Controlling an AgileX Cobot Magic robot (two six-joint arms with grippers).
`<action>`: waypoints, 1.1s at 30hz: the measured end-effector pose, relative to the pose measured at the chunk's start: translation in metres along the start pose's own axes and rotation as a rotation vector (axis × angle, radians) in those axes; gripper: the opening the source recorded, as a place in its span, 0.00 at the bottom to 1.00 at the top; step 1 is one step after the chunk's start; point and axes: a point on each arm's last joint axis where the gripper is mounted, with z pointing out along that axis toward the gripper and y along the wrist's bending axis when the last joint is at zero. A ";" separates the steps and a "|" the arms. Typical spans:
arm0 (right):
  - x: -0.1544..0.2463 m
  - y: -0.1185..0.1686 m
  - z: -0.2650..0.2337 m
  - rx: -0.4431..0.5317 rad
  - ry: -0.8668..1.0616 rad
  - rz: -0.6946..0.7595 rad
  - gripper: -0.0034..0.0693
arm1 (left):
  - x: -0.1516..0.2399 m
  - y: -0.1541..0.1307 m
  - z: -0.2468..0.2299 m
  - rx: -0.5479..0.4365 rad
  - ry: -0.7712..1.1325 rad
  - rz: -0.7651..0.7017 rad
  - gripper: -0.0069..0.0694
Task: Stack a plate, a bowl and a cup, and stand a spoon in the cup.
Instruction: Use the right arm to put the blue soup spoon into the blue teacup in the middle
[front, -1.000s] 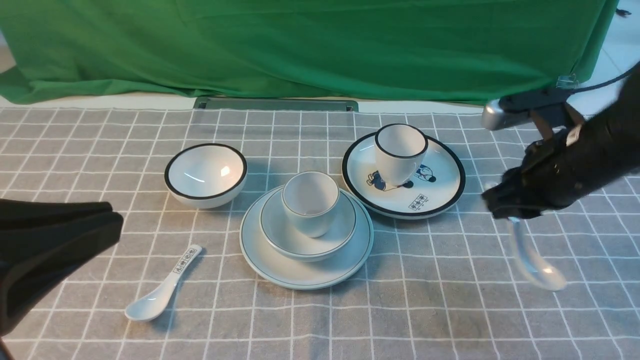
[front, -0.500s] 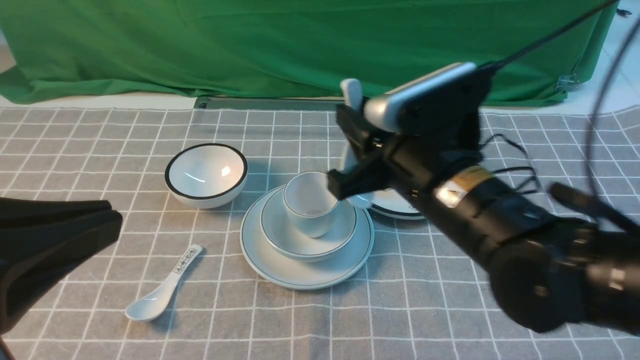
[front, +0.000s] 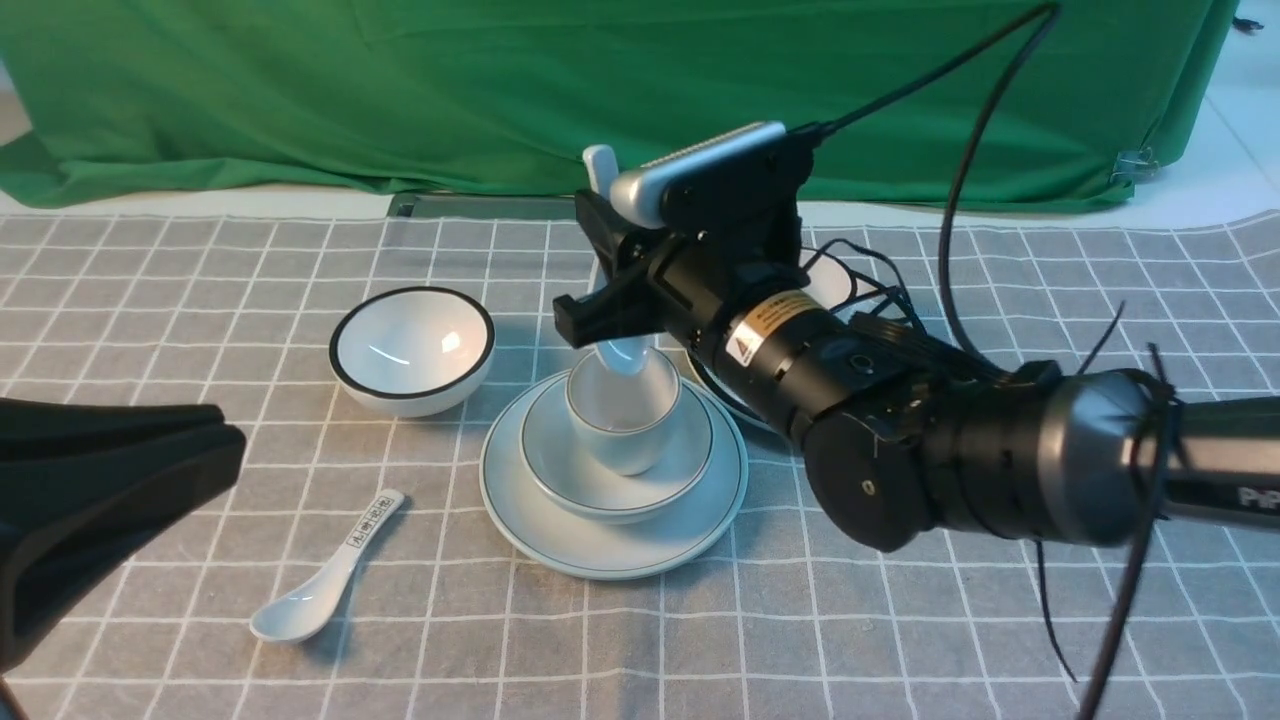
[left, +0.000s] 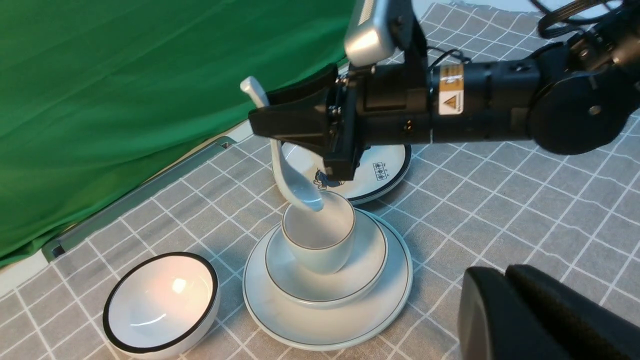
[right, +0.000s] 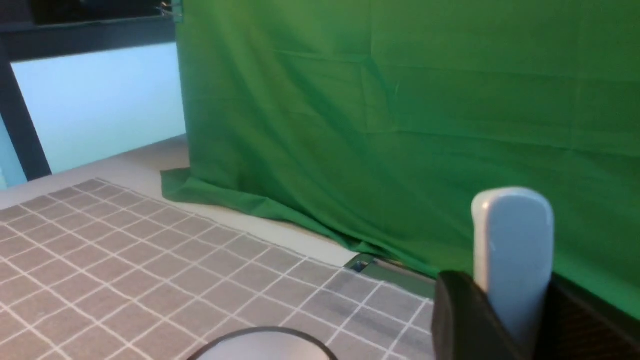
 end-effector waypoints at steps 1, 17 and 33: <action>0.007 0.001 0.003 -0.012 0.018 -0.003 0.29 | 0.000 0.000 0.000 0.000 0.001 0.000 0.10; 0.037 -0.010 0.010 -0.004 0.108 -0.025 0.29 | 0.000 0.000 0.000 0.000 0.002 0.001 0.10; 0.040 -0.010 0.009 -0.008 0.158 -0.025 0.45 | 0.000 0.000 0.000 -0.002 0.003 0.004 0.10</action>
